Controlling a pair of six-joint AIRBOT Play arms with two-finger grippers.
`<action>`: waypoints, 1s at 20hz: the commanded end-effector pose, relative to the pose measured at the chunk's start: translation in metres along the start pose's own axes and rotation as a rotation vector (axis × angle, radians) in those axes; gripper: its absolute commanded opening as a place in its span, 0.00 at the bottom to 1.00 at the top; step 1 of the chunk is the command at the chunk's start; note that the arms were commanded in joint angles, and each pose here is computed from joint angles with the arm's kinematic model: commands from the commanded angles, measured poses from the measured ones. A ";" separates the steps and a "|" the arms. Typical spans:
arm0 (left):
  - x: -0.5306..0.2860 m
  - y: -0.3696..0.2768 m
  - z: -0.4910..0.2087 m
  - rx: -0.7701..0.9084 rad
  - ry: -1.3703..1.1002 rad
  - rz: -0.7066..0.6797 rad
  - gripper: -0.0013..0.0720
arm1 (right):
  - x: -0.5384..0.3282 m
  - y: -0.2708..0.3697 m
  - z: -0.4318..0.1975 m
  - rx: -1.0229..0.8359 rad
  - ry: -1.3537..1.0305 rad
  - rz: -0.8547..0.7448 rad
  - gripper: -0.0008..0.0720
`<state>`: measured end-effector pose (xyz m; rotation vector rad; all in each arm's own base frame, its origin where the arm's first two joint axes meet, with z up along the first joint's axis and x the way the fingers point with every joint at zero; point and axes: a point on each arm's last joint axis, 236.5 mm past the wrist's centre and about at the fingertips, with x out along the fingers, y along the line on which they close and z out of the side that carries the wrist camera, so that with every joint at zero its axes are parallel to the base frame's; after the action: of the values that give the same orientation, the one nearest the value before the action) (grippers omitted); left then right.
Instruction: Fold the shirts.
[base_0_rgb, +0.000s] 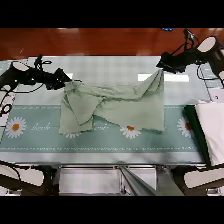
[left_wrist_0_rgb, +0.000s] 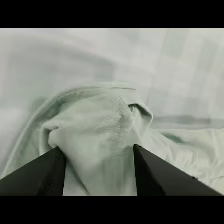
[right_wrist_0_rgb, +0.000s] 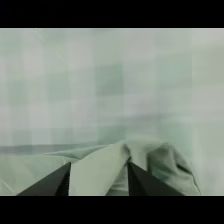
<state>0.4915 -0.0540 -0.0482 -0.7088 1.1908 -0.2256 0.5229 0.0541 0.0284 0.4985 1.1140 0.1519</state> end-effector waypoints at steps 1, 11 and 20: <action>-0.046 0.043 0.013 0.030 0.064 0.124 0.71 | -0.035 -0.043 -0.008 0.115 0.102 -0.007 0.58; -0.058 0.100 -0.061 -0.201 0.238 0.016 0.71 | -0.044 -0.116 -0.159 0.311 0.217 0.042 0.58; -0.022 0.081 -0.083 -0.156 0.337 0.042 0.70 | -0.035 -0.116 -0.182 0.313 0.259 0.059 0.58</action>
<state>0.3939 -0.0053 -0.0926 -0.8113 1.5367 -0.2262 0.3328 -0.0068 -0.0563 0.8038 1.3905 0.0859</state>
